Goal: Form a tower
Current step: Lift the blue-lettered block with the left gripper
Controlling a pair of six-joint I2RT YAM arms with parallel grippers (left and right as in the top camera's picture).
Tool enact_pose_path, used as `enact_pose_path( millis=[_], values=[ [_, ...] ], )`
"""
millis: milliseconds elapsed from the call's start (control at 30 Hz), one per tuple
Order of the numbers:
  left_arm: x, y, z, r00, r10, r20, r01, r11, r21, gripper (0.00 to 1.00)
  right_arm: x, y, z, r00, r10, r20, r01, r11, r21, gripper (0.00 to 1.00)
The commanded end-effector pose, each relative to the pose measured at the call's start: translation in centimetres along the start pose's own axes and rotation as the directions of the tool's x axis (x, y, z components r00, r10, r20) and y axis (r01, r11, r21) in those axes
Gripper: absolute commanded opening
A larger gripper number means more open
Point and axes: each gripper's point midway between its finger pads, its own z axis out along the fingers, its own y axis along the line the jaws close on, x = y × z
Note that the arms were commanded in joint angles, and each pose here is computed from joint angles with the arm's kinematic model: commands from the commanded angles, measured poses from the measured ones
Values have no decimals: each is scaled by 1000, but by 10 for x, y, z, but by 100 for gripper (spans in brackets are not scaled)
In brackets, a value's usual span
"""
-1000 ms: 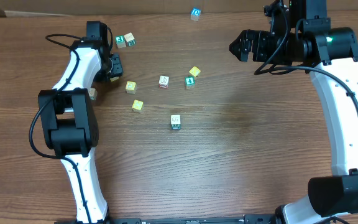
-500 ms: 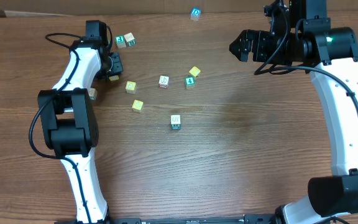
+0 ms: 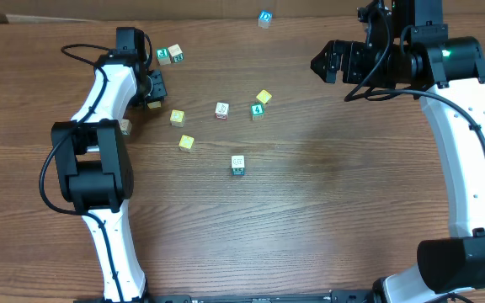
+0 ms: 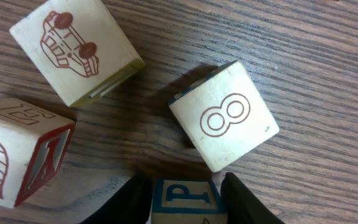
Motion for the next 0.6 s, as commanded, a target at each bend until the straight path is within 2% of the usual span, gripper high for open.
enact_pose_path(
  millis=[0,33,267,567],
  values=[
    [6,1,7,1000,9,-21,-9,1000,5,32,-4,5,-6,1000,-14,22,14,1000,-1,100],
    [6,1,7,1000,9,-21,-9,1000,5,27,-4,5,-6,1000,-14,22,14,1000,-1,100],
    [-6,-2,-16,1000,9,25,-10,1000,16,25,-4,5,-6,1000,-14,22,14,1000,-1,100],
    [-33,-8,-106,986,3,165,-12,999,52,26,-4,5,-6,1000,-14,22,14,1000,-1,100]
  ],
)
